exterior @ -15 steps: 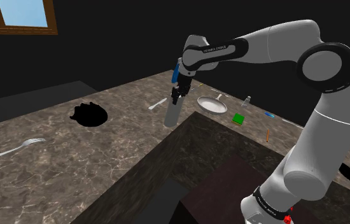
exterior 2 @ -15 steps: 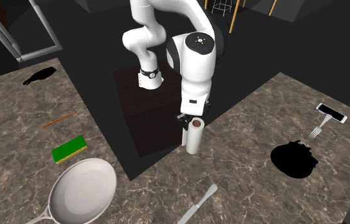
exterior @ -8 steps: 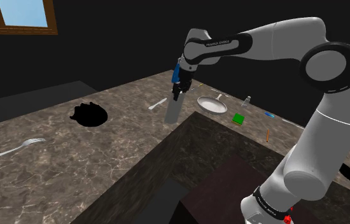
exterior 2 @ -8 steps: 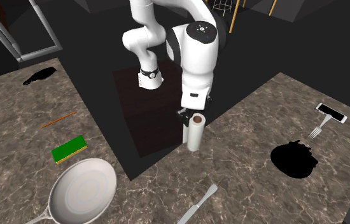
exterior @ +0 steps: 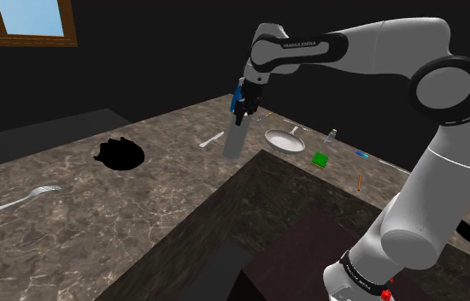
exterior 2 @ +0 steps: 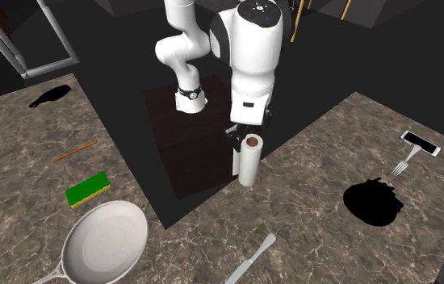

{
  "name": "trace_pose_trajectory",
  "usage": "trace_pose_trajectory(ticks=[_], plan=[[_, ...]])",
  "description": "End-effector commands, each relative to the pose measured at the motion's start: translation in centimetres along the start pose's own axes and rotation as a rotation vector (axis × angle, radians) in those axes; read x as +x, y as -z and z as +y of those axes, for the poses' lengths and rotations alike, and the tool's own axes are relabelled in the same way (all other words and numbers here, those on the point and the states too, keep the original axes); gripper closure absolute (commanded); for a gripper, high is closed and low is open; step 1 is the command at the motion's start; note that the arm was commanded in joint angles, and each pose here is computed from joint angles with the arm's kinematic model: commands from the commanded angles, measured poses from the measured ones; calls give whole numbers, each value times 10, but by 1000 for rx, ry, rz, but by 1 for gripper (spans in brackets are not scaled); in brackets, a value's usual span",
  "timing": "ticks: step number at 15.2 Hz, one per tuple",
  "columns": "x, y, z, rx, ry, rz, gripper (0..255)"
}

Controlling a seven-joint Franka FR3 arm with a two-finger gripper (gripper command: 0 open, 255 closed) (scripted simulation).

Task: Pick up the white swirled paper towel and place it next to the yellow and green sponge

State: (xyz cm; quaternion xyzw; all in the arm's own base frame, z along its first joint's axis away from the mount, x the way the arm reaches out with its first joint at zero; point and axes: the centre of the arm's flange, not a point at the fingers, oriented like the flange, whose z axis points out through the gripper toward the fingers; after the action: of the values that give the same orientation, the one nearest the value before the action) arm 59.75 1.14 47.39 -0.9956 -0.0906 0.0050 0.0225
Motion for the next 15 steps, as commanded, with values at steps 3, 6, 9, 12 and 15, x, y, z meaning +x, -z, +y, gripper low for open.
trace_pose_trajectory(ticks=[3, 6, 9, 12, 15], plan=[[-1, 20, -2, 0, 0, 0, 255], [-1, 36, -2, 0, 0, 0, 255], [-1, 52, -3, 0, 0, 0, 255], [-1, 67, -4, 0, 0, 0, 255], [-1, 83, -5, 0, 0, 0, 255]])
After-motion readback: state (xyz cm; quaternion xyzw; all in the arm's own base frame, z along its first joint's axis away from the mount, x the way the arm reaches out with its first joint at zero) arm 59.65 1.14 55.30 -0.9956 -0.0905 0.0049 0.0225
